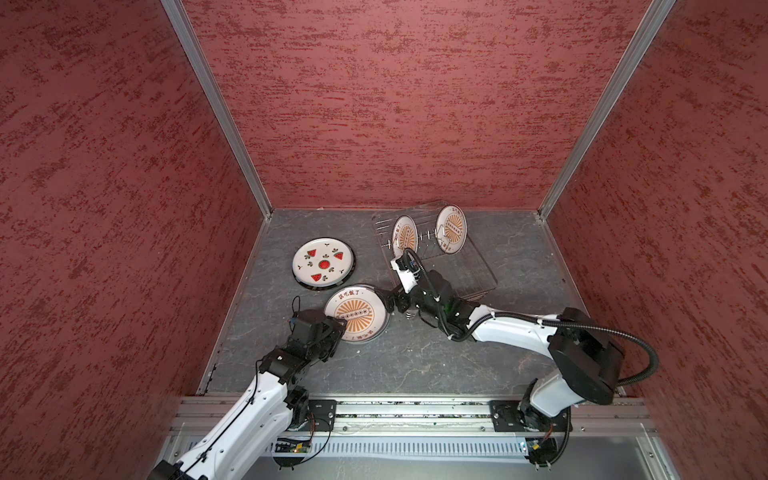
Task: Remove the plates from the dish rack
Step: 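Lower the sunburst plate onto the table plate stack with the left gripper, then open and withdraw the left gripper while the right gripper moves toward the rack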
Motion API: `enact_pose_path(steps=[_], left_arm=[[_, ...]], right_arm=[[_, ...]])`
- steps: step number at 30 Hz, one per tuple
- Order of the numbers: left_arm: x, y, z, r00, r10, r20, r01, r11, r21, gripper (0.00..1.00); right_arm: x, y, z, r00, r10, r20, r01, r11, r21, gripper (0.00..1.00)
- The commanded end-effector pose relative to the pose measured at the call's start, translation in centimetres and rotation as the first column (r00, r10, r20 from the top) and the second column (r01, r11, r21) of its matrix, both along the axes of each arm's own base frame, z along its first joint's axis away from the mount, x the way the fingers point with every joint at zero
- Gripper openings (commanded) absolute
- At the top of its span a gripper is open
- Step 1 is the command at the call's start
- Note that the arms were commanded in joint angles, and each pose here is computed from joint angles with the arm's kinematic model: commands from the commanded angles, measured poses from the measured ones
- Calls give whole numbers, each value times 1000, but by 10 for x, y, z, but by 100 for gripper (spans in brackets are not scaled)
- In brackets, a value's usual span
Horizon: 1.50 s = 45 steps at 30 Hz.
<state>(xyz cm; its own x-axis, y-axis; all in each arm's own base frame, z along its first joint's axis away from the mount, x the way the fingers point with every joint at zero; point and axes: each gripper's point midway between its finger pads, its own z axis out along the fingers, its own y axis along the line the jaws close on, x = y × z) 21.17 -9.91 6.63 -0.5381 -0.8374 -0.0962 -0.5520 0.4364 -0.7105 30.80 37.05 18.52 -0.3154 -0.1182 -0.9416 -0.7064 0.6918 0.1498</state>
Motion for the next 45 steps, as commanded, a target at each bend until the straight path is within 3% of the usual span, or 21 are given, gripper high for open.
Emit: enact_pose_path(steps=[1,5,10,14,20,24,28,32,34,36,40,43,45], left_arm=[[1,6,4,1000,16,5,-16,999,45,62],[0,9,6,1000,23,9,-23,997,71,72],[0,13,6,999,32,8,-33,995,91,72],[0,11,7,1000,29,13,-30,995,94,66],[1,9,11,999,20,25,-22,993,113,68],[0,16,12,999,37,32,-41,989,139,76],[0,25,20,995,42,91,-58,983,176,100],[4,28,39,976,-3,216,-42,978,206,99],[11,12,64,916,-143,374,59,972,229,99],[10,-12,88,800,-287,527,181,953,243,99],[-6,-42,122,561,-392,729,315,916,250,99],[-13,-48,138,471,-420,776,338,898,281,99],[-15,-50,146,437,-438,786,344,888,304,99]], right_arm=[[5,5,17,999,-13,44,13,1000,8,99],[5,4,17,999,-18,45,18,1000,7,99],[6,5,15,999,-19,44,19,1000,4,99],[7,4,14,999,-26,43,26,1000,1,99],[7,4,14,999,-29,45,29,1000,5,99],[1,3,18,999,-8,51,7,1000,28,99],[-8,-8,37,997,-18,77,10,994,109,99],[-16,-32,65,991,-75,112,49,974,220,99],[-20,-43,73,989,-93,116,59,963,263,99],[-24,-52,79,989,-97,114,60,953,296,99],[-25,-68,83,990,-111,87,76,939,334,99],[-20,-85,82,986,-157,59,126,925,358,99],[-16,-94,82,984,-171,44,143,917,371,99]])
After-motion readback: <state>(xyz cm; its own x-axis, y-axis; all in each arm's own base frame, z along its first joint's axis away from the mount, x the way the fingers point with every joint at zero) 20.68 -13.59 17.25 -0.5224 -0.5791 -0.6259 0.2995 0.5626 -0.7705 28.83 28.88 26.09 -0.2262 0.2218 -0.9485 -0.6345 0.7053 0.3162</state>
